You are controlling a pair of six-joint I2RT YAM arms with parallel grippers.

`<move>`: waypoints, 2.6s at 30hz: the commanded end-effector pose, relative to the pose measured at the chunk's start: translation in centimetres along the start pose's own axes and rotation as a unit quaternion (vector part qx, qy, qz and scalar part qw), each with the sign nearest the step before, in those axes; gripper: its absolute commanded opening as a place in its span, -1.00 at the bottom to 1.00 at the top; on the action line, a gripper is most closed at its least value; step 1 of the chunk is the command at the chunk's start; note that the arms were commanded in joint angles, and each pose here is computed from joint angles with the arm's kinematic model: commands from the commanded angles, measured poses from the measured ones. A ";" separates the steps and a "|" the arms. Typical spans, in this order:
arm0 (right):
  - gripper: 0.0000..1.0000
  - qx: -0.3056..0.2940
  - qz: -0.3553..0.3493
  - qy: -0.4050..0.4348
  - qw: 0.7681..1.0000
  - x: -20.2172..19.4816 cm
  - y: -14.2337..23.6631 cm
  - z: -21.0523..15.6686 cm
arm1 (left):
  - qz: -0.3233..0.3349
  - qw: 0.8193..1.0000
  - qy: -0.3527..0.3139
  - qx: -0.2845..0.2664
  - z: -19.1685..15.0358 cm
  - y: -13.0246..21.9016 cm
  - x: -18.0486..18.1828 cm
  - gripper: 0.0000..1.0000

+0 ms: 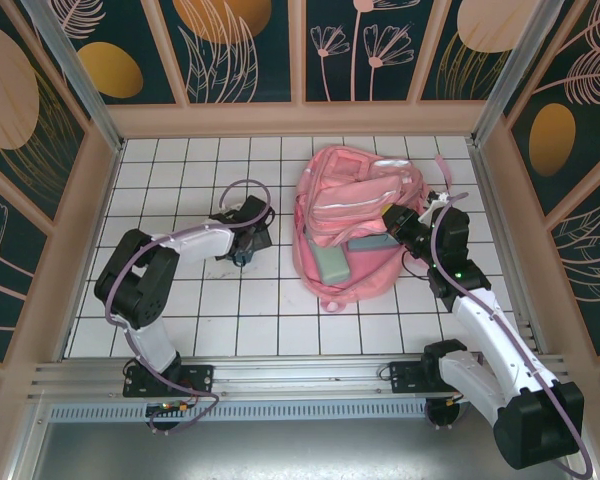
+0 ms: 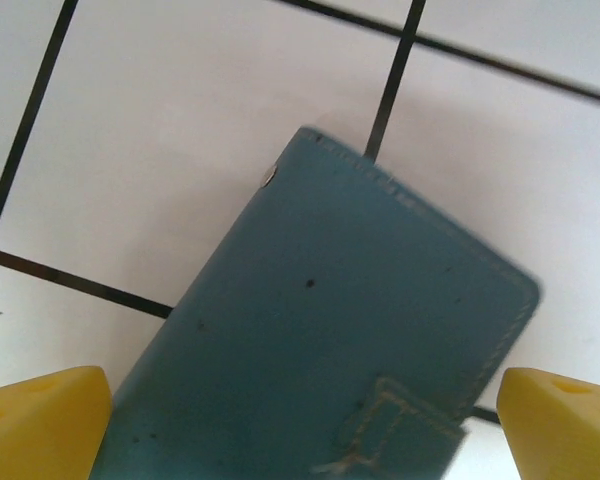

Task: Pack the student bag

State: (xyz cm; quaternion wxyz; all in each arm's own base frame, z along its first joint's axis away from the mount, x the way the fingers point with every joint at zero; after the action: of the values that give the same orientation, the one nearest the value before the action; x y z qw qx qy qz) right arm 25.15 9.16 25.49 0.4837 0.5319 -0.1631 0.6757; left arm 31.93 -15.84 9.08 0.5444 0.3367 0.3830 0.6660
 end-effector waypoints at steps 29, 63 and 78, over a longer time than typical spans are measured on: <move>-1.00 0.001 0.088 0.036 0.995 3.5 0.7 0.2 | -0.198 0.973 -0.121 0.015 -0.2 2.9 -3.4 0.97; -1.00 0.001 0.084 0.037 0.996 3.4 0.7 0.2 | -0.123 0.954 -0.271 0.032 -1.8 -1.3 -4.1 0.97; -1.00 -0.006 0.091 0.034 0.995 3.8 0.9 0.5 | -0.230 0.952 -0.200 -0.029 -0.7 6.7 -4.8 0.37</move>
State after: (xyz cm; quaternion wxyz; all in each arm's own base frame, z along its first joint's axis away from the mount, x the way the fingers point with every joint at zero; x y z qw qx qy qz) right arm 25.15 9.17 25.49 0.4833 0.5330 -0.1637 0.6749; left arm 30.03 -20.43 12.32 0.7359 0.3873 0.2976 0.4689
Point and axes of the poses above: each hand's point on the last joint's axis, 136 mm out from that joint toward the fingers, its own y axis back along the fingers, its own x axis along the line the jaws close on, z = x × y, the point moved 7 cm from there along y, back along the fingers, and after that the axes turned 8 degrees about -y, right-handed, at the moved point
